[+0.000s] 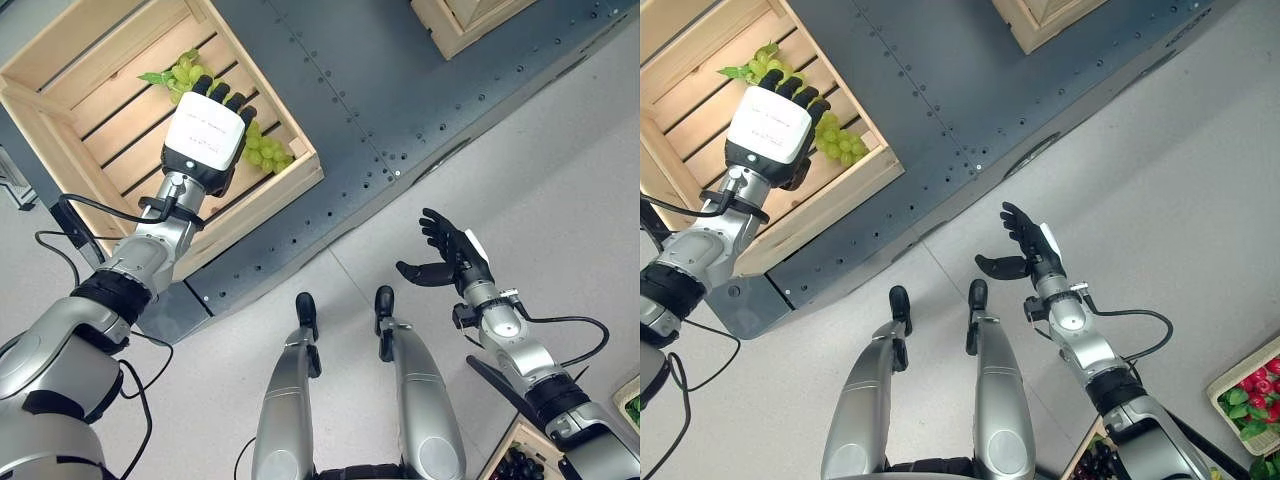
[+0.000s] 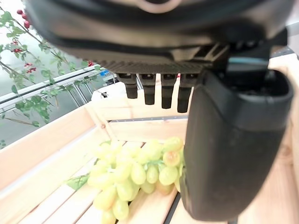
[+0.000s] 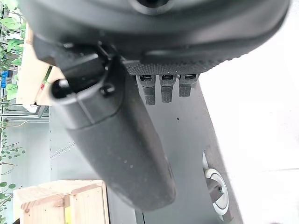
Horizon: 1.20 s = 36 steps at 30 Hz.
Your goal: Pick up the fruits from the basket on one side to the basket on the other side
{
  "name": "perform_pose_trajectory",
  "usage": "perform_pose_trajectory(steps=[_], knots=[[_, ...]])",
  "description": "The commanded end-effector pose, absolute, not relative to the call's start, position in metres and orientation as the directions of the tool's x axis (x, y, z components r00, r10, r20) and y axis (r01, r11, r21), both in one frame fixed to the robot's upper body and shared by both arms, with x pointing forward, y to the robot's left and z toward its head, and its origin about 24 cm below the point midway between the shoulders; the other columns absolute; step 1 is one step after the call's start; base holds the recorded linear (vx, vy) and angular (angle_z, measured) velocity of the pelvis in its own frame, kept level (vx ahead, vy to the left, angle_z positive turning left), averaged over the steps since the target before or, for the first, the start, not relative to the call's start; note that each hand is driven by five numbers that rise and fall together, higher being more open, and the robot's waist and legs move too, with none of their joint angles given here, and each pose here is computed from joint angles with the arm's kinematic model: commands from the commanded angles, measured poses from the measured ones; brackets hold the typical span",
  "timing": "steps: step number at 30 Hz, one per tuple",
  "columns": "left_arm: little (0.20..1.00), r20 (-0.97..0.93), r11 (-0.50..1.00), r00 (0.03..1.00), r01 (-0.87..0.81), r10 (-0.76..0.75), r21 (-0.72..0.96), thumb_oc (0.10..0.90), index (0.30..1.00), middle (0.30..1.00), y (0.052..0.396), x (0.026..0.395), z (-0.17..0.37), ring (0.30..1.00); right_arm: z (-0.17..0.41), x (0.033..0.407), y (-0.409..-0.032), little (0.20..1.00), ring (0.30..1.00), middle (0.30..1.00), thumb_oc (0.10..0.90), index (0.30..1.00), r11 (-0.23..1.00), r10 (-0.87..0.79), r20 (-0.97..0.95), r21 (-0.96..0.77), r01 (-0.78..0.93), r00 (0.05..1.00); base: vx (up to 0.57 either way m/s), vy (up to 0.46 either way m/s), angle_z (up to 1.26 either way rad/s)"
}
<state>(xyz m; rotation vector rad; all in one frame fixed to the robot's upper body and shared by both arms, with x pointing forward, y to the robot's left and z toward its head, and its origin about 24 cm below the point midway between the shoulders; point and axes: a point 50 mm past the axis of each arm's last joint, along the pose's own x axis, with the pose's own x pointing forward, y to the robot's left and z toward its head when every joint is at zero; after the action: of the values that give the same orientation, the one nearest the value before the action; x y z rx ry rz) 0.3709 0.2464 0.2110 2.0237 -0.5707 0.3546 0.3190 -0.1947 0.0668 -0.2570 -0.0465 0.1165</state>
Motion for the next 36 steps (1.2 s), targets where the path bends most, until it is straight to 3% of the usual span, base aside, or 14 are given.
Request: perform_pose_trajectory(steps=[1, 26, 30, 36], knots=[[0.9, 0.682, -0.474, 0.681, -0.709, -0.268, 0.522, 0.8, 0.9, 0.9, 0.262, 0.361, 0.287, 0.9, 0.1, 0.321, -0.192, 0.9, 0.9, 0.9, 0.8, 0.9, 0.977, 0.117, 0.202, -0.198, -0.076, 0.972, 0.04, 0.006, -0.02], [0.9, 0.436, -0.584, 0.853, -0.517, -0.288, 0.626, 0.8, 0.9, 0.9, 0.244, 0.378, 0.301, 0.9, 0.124, 0.324, -0.19, 0.9, 0.9, 0.9, 0.8, 0.9, 0.984, 0.093, 0.299, -0.175, -0.042, 0.95, 0.01, 0.01, -0.02], [0.9, 0.383, -0.593, 0.905, -0.413, -0.185, 0.691, 0.8, 0.9, 0.9, 0.252, 0.38, 0.295, 0.9, 0.13, 0.324, -0.191, 0.9, 0.9, 0.9, 0.8, 0.9, 0.986, 0.085, 0.322, -0.163, -0.033, 0.943, 0.0, 0.0, 0.0], [0.9, 0.426, -0.651, 0.905, -0.315, 0.013, 0.69, 0.8, 0.9, 0.9, 0.276, 0.377, 0.301, 0.9, 0.139, 0.323, -0.193, 0.9, 0.9, 0.9, 0.8, 0.9, 0.988, 0.075, 0.359, -0.151, -0.022, 0.93, 0.0, 0.0, 0.0]])
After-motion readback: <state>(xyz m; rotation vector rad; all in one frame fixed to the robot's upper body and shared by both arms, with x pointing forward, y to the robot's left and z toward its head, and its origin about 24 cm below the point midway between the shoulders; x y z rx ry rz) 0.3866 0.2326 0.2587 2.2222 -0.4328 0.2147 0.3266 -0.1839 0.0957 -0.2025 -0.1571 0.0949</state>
